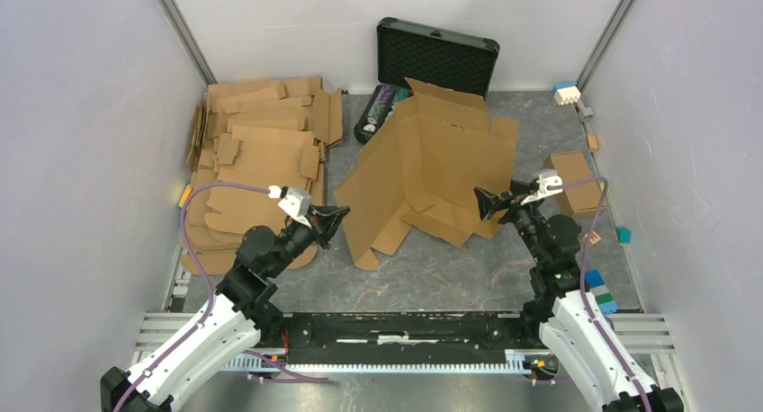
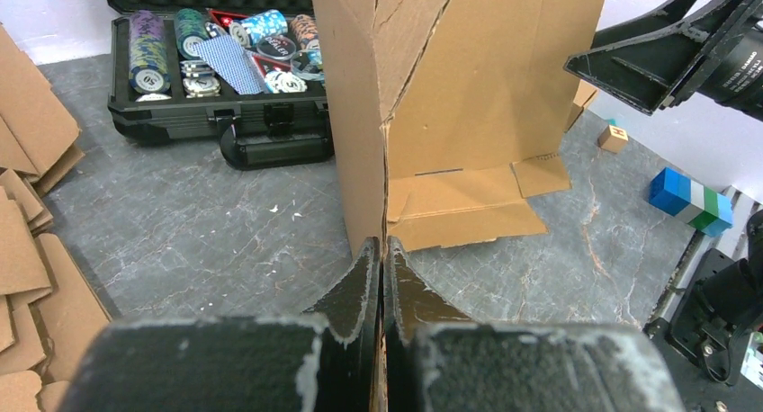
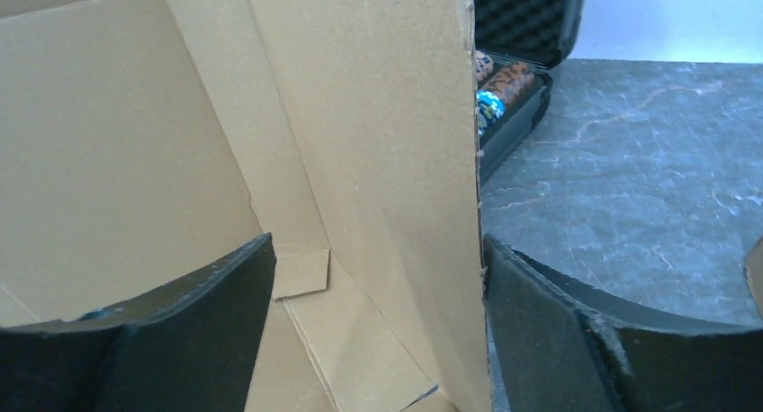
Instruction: Fold the paper box
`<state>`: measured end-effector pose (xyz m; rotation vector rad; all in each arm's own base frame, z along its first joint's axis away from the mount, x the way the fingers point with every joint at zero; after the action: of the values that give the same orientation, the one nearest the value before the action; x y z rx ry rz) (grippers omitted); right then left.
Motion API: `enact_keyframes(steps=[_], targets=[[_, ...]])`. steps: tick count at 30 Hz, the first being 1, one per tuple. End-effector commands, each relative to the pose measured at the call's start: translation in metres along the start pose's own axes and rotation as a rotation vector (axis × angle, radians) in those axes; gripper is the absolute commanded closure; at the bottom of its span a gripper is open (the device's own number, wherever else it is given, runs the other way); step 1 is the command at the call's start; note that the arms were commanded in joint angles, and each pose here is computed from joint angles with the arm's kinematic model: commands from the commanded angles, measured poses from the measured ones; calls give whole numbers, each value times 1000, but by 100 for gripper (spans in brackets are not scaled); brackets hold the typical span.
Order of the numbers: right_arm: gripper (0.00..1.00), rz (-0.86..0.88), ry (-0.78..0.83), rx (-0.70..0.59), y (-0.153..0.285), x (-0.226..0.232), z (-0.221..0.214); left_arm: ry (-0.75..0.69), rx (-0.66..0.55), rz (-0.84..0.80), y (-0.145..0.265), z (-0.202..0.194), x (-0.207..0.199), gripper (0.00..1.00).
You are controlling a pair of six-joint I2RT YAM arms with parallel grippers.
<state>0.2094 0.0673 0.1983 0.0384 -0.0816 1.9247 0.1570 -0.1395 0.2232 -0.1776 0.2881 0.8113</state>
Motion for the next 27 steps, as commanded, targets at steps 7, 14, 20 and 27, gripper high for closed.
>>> enact_keyframes(steps=[7,14,20,27], targets=[[14,230,29,84,4,20,-12,-15,-35,-23,3,5,-3,98],[2,254,45,262,21,21,-58,-18,-55,-6,6,6,-2,98],[2,284,111,298,20,33,-66,-16,-64,55,2,15,2,98],[2,296,191,332,31,45,-85,-21,-67,155,-4,24,9,98]])
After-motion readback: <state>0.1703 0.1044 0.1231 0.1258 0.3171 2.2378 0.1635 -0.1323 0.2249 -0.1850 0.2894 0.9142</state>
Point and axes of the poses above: each gripper's point midway between its finger pads, its own y axis back along the fingers, its own x axis along the line the jaws close on, z = x × y, the point moved 8 cm from there along y, back along the fingers, and after that the axes turned 7 degrees about y, right-handed, at the moved point
